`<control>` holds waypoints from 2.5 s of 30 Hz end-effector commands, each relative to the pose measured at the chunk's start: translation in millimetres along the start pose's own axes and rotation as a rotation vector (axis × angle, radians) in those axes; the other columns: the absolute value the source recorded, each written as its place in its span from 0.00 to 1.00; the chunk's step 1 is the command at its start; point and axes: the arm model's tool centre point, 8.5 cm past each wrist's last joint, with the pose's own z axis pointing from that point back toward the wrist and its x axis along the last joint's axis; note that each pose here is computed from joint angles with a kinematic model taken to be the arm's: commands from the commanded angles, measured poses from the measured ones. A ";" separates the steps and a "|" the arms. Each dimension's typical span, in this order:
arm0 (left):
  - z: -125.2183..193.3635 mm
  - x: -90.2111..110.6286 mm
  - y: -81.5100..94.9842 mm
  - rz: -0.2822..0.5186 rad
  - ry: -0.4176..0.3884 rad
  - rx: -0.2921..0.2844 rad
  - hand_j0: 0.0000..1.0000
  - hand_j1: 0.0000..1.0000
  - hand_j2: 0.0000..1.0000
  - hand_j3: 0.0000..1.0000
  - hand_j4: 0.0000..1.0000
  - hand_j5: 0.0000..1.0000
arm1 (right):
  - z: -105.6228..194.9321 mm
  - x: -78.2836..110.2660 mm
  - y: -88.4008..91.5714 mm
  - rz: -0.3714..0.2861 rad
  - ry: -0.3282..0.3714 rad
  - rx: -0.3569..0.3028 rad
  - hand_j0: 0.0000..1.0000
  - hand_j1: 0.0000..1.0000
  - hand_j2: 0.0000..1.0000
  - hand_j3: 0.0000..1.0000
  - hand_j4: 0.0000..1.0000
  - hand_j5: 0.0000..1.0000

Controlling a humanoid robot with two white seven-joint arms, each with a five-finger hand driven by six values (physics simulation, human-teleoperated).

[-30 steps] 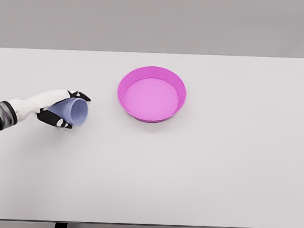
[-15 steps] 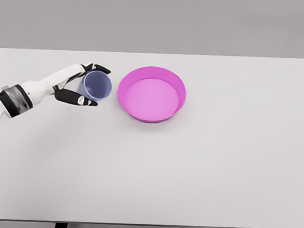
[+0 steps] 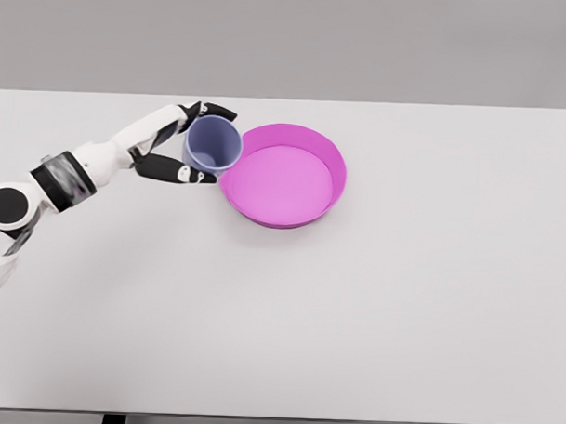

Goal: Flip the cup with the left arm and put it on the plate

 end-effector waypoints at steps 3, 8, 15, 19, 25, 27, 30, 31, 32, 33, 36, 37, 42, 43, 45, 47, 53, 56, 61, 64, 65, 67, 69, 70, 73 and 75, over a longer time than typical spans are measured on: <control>-9.8 4.3 -7.5 0.029 -0.030 -0.001 0.80 0.80 0.80 0.80 0.80 0.80 | 0.0 0.1 0.0 -0.001 0.000 0.000 1.00 1.00 1.00 1.00 1.00 1.00; -25.2 1.9 -19.6 0.077 -0.052 0.003 0.80 0.80 0.80 0.80 0.80 0.80 | 0.0 -0.4 0.0 0.001 0.001 0.000 1.00 1.00 1.00 1.00 1.00 1.00; -38.1 -1.0 -28.9 0.141 -0.125 0.025 0.80 0.80 0.80 0.80 0.80 0.80 | 0.0 0.5 0.1 -0.001 0.000 0.000 1.00 1.00 1.00 1.00 1.00 1.00; -50.6 -2.4 -33.0 0.174 -0.173 0.042 0.80 0.80 0.80 0.80 0.80 0.80 | 0.0 0.1 0.0 -0.001 0.000 0.000 1.00 1.00 1.00 1.00 1.00 1.00; -60.6 -13.4 -43.5 0.214 -0.177 0.056 0.81 0.81 0.81 0.81 0.81 0.81 | 0.0 0.1 0.0 0.001 0.000 0.000 1.00 1.00 1.00 1.00 1.00 1.00; -63.8 -16.8 -48.1 0.230 -0.171 0.056 0.81 0.81 0.81 0.81 0.81 0.81 | 0.0 0.1 0.0 -0.001 0.000 0.000 1.00 1.00 1.00 1.00 1.00 1.00; -66.9 -21.6 -52.3 0.245 -0.162 0.057 0.81 0.81 0.81 0.81 0.81 0.81 | 0.0 0.1 0.0 -0.001 0.000 0.000 1.00 1.00 1.00 1.00 1.00 1.00; -67.1 -22.8 -52.8 0.247 -0.159 0.057 0.81 0.81 0.81 0.81 0.81 0.81 | 0.1 -0.4 -0.1 -0.001 0.001 0.000 1.00 1.00 1.00 1.00 1.00 1.00; -69.4 -25.6 -56.5 0.260 -0.154 0.058 0.81 0.81 0.81 0.81 0.81 0.81 | 0.1 -0.4 -0.1 -0.001 0.001 0.000 1.00 1.00 1.00 1.00 1.00 1.00; -71.6 -27.0 -59.3 0.267 -0.151 0.058 0.81 0.81 0.81 0.81 0.81 0.81 | 0.0 0.1 0.0 -0.001 0.000 0.000 1.00 1.00 1.00 1.00 1.00 1.00; -74.3 -32.8 -64.9 0.288 -0.138 0.060 0.82 0.82 0.82 0.82 0.82 0.82 | 0.1 -0.4 -0.1 -0.001 0.001 0.000 1.00 1.00 1.00 1.00 1.00 1.00; -76.6 -32.9 -67.5 0.295 -0.139 0.058 0.82 0.82 0.82 0.82 0.82 0.82 | 0.0 0.1 0.0 -0.001 0.000 0.000 1.00 1.00 1.00 1.00 1.00 1.00; -79.3 -39.1 -72.7 0.316 -0.124 0.062 0.82 0.82 0.82 0.82 0.82 0.82 | 0.0 0.1 0.0 0.001 0.000 0.000 1.00 1.00 1.00 1.00 1.00 1.00; -79.9 -40.0 -73.6 0.320 -0.122 0.063 0.82 0.82 0.82 0.82 0.82 0.82 | 0.0 0.1 0.0 -0.001 0.000 0.000 1.00 1.00 1.00 1.00 1.00 1.00; -81.9 -40.9 -76.3 0.328 -0.122 0.062 0.84 0.84 0.84 0.84 0.84 0.84 | 0.0 0.1 0.0 0.001 0.000 0.000 1.00 1.00 1.00 1.00 1.00 1.00; -82.5 -39.5 -76.6 0.325 -0.135 0.065 0.84 0.84 0.84 0.84 0.84 0.84 | 0.0 0.1 0.0 0.001 0.000 0.000 1.00 1.00 1.00 1.00 1.00 1.00; -82.5 -39.5 -76.7 0.322 -0.134 0.064 1.00 1.00 1.00 1.00 1.00 1.00 | 0.0 0.1 0.0 0.001 0.000 0.000 1.00 1.00 1.00 1.00 1.00 1.00; -81.2 -40.7 -76.0 0.320 -0.131 0.066 1.00 1.00 1.00 1.00 1.00 1.00 | 0.1 -0.4 -0.1 -0.001 0.001 0.000 1.00 1.00 1.00 1.00 1.00 1.00; -77.9 -41.6 -73.1 0.309 -0.128 0.068 1.00 1.00 1.00 1.00 1.00 1.00 | -0.1 1.1 0.2 -0.001 -0.002 0.000 1.00 1.00 1.00 1.00 1.00 1.00; -77.1 -41.2 -71.8 0.305 -0.129 0.069 1.00 1.00 1.00 1.00 1.00 1.00 | 0.0 0.1 0.0 -0.001 0.000 0.000 1.00 1.00 1.00 1.00 1.00 1.00; -76.5 -41.5 -70.9 0.304 -0.128 0.070 1.00 1.00 1.00 1.00 1.00 1.00 | 0.0 0.1 0.0 -0.001 0.000 0.000 1.00 1.00 1.00 1.00 1.00 1.00; -76.7 -40.5 -70.8 0.303 -0.131 0.070 1.00 1.00 1.00 1.00 1.00 1.00 | 0.1 -0.4 -0.1 -0.001 0.001 0.000 1.00 1.00 1.00 1.00 1.00 1.00; -76.0 -40.3 -70.4 0.302 -0.132 0.071 1.00 1.00 1.00 1.00 1.00 1.00 | 0.0 -0.4 -0.1 -0.001 0.001 0.000 1.00 1.00 1.00 1.00 1.00 1.00; -76.6 -39.3 -69.3 0.300 -0.134 0.071 1.00 1.00 1.00 1.00 1.00 1.00 | -0.1 1.1 0.2 -0.001 -0.002 0.000 1.00 1.00 1.00 1.00 1.00 1.00; -69.8 -42.7 -62.0 0.282 -0.120 0.075 1.00 1.00 1.00 1.00 1.00 1.00 | 0.0 0.1 0.0 -0.001 0.000 0.000 1.00 1.00 1.00 1.00 1.00 1.00; -69.9 -41.5 -61.0 0.279 -0.123 0.075 1.00 1.00 1.00 1.00 1.00 1.00 | 0.1 -0.4 -0.1 -0.001 0.001 0.000 1.00 1.00 1.00 1.00 1.00 1.00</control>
